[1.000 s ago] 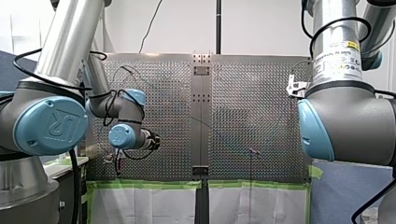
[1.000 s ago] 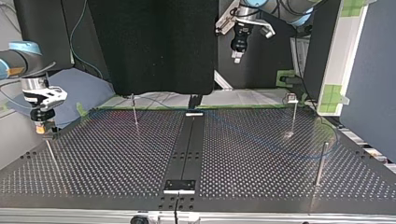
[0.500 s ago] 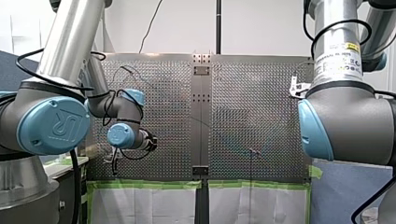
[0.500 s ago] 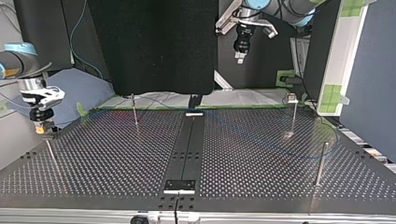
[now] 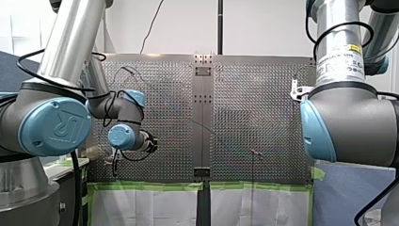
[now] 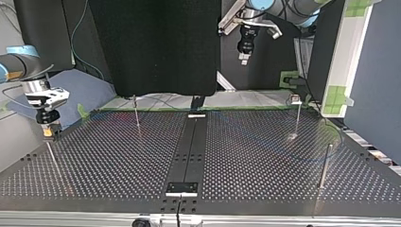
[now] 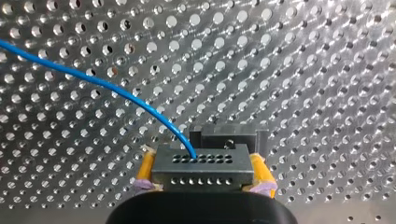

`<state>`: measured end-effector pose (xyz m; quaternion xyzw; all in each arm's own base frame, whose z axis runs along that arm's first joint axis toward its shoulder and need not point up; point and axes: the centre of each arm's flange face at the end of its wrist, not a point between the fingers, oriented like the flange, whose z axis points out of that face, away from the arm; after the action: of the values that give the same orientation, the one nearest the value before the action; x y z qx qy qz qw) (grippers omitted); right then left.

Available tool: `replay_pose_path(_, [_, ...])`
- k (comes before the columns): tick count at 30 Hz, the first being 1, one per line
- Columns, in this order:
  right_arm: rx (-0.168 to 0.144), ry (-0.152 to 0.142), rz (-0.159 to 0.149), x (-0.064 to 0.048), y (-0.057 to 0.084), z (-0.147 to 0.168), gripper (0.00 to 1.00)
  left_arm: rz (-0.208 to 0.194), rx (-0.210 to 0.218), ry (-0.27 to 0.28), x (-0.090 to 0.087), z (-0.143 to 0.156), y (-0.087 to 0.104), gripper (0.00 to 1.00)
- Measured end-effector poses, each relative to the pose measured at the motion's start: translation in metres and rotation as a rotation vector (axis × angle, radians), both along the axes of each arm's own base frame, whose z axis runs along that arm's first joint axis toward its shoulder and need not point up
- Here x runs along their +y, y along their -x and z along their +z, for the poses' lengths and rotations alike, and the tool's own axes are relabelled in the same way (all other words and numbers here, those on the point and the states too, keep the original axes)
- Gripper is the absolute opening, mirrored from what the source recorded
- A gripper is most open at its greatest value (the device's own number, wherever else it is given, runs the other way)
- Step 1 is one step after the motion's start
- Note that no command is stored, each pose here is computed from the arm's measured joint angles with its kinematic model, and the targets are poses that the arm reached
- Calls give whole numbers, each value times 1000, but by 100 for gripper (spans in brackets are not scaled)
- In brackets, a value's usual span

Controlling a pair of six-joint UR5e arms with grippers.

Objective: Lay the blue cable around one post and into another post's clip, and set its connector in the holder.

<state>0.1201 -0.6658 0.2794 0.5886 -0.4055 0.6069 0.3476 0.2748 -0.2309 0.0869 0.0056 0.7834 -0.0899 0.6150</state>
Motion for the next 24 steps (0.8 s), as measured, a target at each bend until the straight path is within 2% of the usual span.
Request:
replay_pose_path(13, [9, 14, 16, -4, 2, 4, 0, 11, 2, -2, 3, 0, -2, 100])
replay_pose_path(24, [11, 46, 42, -7, 0, 5, 0, 14, 1, -3, 4, 0, -3, 100])
